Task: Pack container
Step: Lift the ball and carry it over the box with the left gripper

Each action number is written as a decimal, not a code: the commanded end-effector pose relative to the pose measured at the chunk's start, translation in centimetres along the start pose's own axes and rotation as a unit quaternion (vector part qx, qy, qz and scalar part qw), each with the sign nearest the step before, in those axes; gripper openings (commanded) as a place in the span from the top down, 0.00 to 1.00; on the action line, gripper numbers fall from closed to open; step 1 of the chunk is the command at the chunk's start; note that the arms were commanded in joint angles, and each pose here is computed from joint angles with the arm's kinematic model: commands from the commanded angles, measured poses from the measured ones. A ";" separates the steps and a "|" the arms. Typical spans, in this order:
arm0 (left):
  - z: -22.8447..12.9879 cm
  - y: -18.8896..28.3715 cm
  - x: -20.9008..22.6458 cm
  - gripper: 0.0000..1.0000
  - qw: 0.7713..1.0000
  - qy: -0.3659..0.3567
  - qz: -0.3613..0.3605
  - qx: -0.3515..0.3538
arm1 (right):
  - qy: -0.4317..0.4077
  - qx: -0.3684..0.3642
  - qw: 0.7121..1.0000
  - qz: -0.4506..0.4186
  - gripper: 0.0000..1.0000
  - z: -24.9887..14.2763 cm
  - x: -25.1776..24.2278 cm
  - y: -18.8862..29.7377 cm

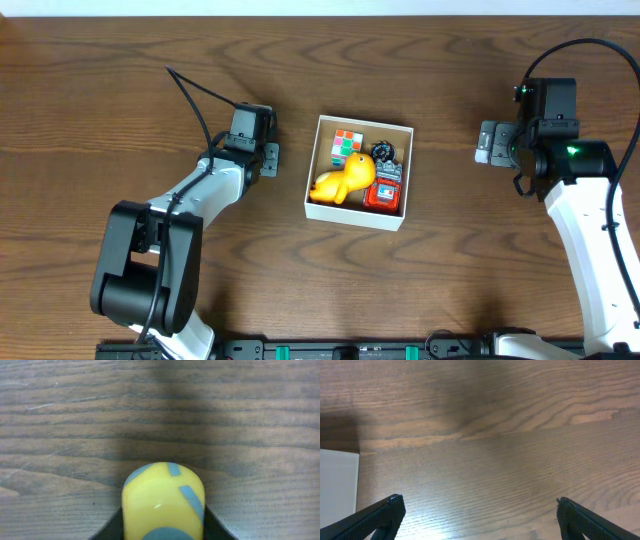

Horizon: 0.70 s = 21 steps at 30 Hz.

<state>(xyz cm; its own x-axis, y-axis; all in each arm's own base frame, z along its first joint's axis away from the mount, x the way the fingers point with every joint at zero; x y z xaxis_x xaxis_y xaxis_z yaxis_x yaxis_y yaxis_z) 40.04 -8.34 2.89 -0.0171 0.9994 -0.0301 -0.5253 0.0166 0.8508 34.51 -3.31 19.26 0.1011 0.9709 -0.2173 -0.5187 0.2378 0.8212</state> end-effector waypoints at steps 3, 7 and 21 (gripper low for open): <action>2.0 2.5 0.0 0.94 0.999 0.007 -0.007 -0.039 | -0.014 -0.005 1.000 -0.006 0.01 0.4 -0.5 0.2; 3.8 6.2 -0.9 0.94 0.996 0.007 -0.036 -0.077 | -0.014 -0.005 1.000 -0.006 0.01 0.4 -0.5 0.2; 5.0 20.3 -15.3 0.94 0.914 -0.124 -0.335 -0.191 | -0.014 -0.005 1.000 -0.006 0.01 0.4 -0.5 0.2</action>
<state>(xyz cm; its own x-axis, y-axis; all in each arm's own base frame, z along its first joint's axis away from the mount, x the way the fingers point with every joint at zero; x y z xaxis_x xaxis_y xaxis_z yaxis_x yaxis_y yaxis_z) 35.75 -20.02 23.26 0.4660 0.8291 -0.3090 -0.6952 0.5591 0.4518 34.51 -3.31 19.26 0.1007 0.9708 -0.2176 -0.5184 0.2378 0.8214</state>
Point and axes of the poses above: each gripper's point midway between its finger pads, its own y axis back along the fingers, its own x axis along the line the jaws close on, z = x × y, the point moved 1 cm from there along y, back along the fingers, and after that the axes turned 8 degrees about y, right-handed, at the moved point
